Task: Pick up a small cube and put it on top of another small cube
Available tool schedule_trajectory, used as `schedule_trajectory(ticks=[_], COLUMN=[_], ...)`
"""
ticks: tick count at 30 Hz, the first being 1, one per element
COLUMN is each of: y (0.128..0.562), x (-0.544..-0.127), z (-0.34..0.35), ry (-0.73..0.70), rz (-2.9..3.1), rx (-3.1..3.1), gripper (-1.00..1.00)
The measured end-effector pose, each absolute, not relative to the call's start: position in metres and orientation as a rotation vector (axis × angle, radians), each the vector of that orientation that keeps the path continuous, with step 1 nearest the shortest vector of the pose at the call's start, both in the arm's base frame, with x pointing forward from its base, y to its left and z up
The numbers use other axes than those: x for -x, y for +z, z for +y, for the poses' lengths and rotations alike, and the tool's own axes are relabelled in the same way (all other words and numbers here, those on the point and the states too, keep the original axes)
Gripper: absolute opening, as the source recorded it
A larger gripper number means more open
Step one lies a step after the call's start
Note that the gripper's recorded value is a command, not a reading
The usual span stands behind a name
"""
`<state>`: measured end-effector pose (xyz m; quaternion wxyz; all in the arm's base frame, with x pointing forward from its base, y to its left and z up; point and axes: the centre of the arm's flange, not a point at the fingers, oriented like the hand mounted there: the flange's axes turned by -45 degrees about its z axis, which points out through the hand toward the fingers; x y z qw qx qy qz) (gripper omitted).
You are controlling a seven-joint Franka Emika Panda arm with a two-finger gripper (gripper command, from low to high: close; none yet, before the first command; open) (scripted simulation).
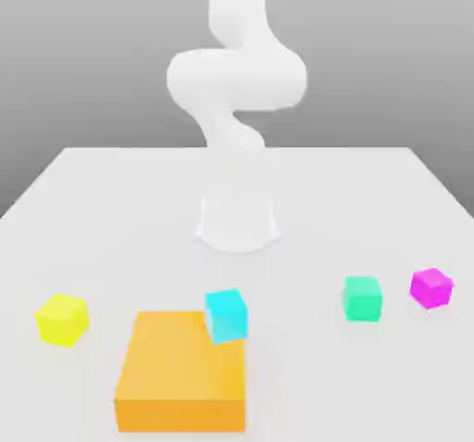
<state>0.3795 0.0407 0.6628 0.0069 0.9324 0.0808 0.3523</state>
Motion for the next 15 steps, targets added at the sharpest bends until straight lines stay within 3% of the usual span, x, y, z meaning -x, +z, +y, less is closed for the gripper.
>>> schedule_trajectory(ticks=[7, 11, 15], y=[0.509, 0.42, 0.333], x=[-0.413, -0.391, -0.344], z=[0.172, 0.24, 0.294], ry=[0.747, 0.552, 0.358], rz=[1.061, 1.499, 1.912], rx=[-2.808, -2.643, -2.409], gripper=[0.0, 0.0, 0.0])
